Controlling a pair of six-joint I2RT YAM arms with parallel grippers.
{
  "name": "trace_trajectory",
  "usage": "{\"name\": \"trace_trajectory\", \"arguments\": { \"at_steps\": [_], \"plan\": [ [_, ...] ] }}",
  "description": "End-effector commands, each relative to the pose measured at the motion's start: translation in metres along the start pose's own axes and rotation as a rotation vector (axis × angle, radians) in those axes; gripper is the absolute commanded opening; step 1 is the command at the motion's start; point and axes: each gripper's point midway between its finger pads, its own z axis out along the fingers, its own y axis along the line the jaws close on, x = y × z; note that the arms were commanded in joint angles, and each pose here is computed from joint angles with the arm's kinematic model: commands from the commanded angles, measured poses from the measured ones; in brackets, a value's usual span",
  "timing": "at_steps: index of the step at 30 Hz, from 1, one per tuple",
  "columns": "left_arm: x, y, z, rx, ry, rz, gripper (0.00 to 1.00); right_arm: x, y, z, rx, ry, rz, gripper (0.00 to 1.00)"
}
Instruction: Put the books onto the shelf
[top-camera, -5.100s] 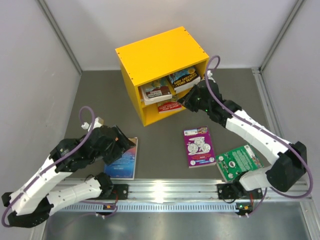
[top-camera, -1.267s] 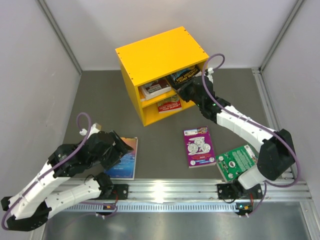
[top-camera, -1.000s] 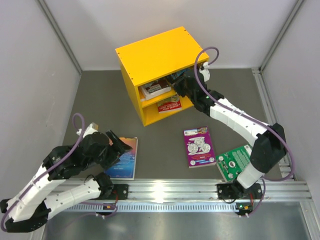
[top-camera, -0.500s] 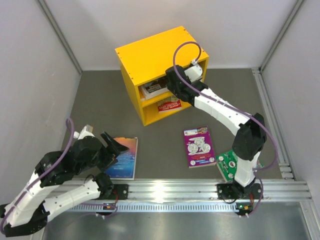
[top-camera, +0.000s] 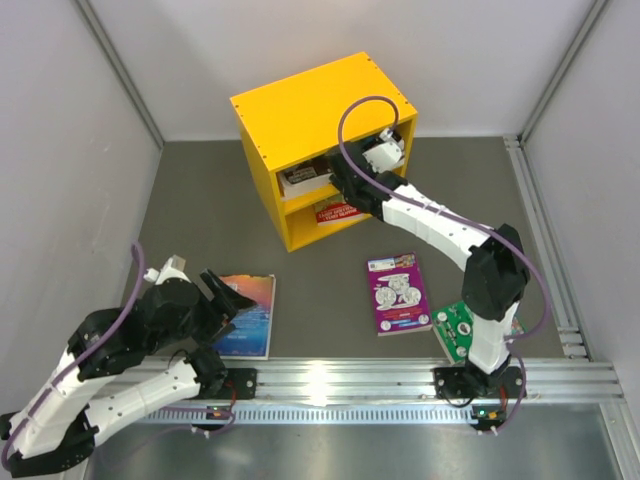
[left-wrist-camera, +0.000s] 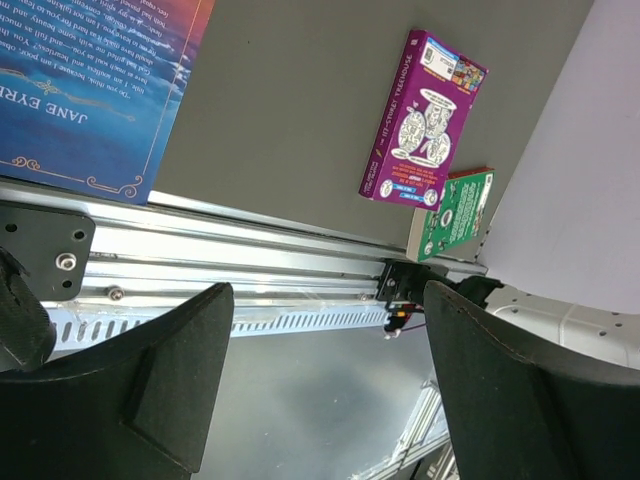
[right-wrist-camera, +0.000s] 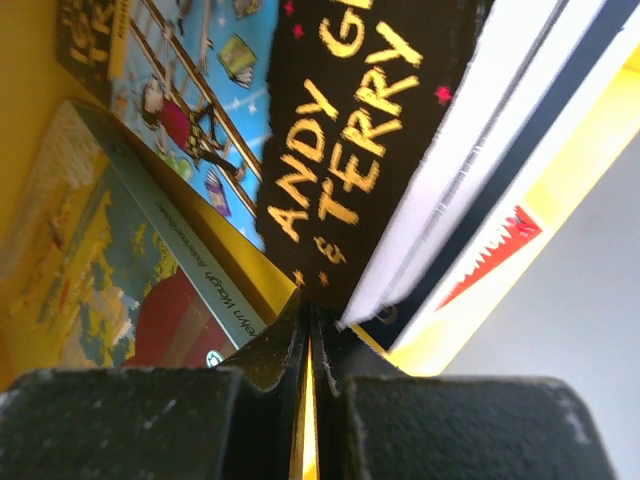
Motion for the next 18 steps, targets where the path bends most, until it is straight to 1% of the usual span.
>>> {"name": "trace_trajectory", "arguments": {
  "at_steps": [1,4,5,6,8,10,12,13,14,16,17,18],
  "plan": [
    [0.007,0.043,-0.001,-0.17,0.033,0.039,0.82,0.015,0.004,0.007,-0.044,0.01,0.018,0.0],
    [0.007,0.043,0.0,-0.175,0.03,0.035,0.82,0.017,0.032,0.002,-0.132,0.009,0.043,0.0],
    [0.007,0.044,0.0,-0.178,0.028,0.035,0.81,0.024,0.039,0.002,-0.16,0.039,0.045,0.0],
    [0.006,0.043,0.0,-0.18,0.025,0.035,0.82,0.023,0.048,0.001,-0.197,0.042,0.067,0.0],
    [0.005,0.043,0.001,-0.183,0.021,0.033,0.82,0.028,0.058,-0.001,-0.244,0.068,0.085,0.0],
    [0.005,0.043,0.002,-0.188,0.016,0.028,0.82,0.032,0.055,-0.002,-0.255,0.08,0.088,0.0],
    [0.004,0.042,0.003,-0.194,0.013,0.025,0.82,0.026,0.063,-0.014,-0.317,0.089,0.114,0.0],
    [0.003,0.043,0.003,-0.196,0.007,0.025,0.82,0.03,0.055,-0.014,-0.313,0.096,0.1,0.0],
    [0.003,0.042,0.003,-0.195,0.004,0.02,0.82,0.019,0.064,-0.028,-0.363,0.092,0.114,0.0],
    [0.001,0.043,0.005,-0.207,-0.008,0.018,0.82,0.018,0.056,-0.035,-0.386,0.098,0.103,0.0],
    [0.0,0.042,0.006,-0.211,-0.013,0.019,0.82,0.004,0.067,-0.055,-0.456,0.093,0.126,0.0],
    [-0.001,0.042,0.008,-0.223,-0.017,0.025,0.82,0.0,0.067,-0.062,-0.478,0.092,0.13,0.03]
  ]
}}
